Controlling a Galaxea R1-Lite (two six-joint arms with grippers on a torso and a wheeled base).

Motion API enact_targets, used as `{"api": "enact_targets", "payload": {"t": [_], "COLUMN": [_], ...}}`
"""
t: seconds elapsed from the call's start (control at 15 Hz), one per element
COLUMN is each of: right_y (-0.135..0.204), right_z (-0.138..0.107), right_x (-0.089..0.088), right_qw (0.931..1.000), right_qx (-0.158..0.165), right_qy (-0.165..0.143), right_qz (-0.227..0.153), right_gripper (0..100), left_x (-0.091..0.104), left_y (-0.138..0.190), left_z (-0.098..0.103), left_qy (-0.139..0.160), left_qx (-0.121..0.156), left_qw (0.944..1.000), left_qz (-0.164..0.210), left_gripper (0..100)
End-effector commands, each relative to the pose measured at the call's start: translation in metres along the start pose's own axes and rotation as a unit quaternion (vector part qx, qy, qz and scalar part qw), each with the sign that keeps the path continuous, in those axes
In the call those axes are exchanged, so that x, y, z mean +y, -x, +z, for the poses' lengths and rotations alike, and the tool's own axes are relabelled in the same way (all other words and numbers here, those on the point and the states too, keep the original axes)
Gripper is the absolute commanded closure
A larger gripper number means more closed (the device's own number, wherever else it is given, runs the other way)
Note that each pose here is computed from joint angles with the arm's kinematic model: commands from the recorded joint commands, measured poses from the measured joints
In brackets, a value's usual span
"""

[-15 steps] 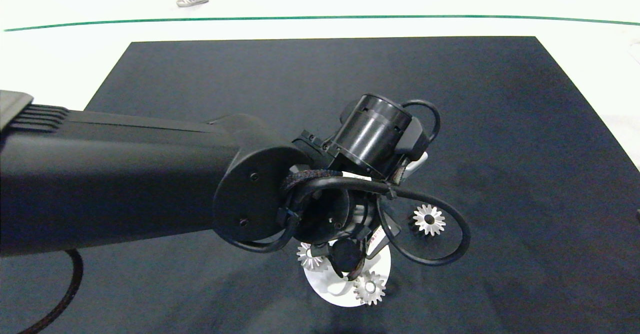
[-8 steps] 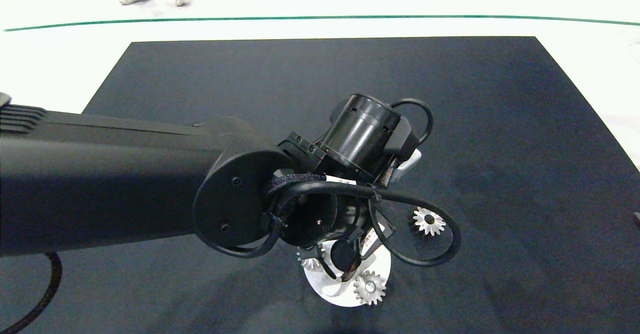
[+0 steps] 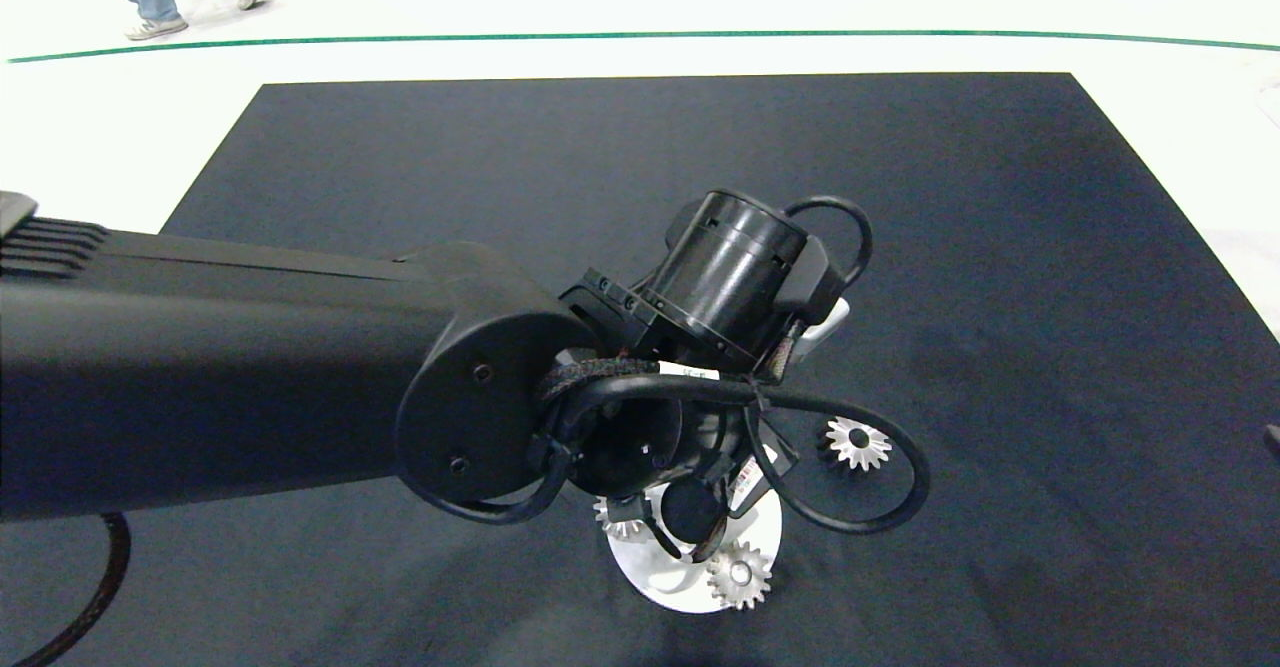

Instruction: Remove an incorrectly installed larger gear and replace it with the correct smaller gear

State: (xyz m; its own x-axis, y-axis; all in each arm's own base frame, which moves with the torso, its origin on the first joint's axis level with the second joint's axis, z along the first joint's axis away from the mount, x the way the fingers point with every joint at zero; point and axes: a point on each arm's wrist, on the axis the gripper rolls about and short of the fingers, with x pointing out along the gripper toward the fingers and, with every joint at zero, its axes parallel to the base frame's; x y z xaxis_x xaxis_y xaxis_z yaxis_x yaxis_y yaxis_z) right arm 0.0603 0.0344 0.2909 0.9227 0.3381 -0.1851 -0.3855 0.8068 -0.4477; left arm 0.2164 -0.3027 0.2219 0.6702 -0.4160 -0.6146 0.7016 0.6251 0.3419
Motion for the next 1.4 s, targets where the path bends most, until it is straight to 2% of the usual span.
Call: {"api": "enact_targets", "payload": {"t": [0.07, 0.4, 1.4], "right_y": [-0.0005, -0.0005, -0.0005], "right_z": [-0.0001, 0.0001, -0.0001], "right_x": [0.0001, 0.0001, 0.0001], "right_qw": [1.0, 1.0, 1.0], "right_qx": [0.002, 0.001, 0.002], "right_qy": [0.002, 0.001, 0.003], "right_qz": [0.0, 0.0, 0.0], "right_gripper": [0, 0, 0], "left_x": [-0.0048, -0.0087, -0.0078], "left_y": [-0.0041, -0.0132, -0.013], "left_z": [-0.0019, -0.0021, -0.0012], "left_qy": [-0.006, -0.006, -0.005], "left_qx": [0.007, 0.007, 0.001], "left_qw": [1.0, 1.0, 1.0], "left_qz": [-0.004, -0.004, -0.002], "left_gripper": [69, 69, 69]}}
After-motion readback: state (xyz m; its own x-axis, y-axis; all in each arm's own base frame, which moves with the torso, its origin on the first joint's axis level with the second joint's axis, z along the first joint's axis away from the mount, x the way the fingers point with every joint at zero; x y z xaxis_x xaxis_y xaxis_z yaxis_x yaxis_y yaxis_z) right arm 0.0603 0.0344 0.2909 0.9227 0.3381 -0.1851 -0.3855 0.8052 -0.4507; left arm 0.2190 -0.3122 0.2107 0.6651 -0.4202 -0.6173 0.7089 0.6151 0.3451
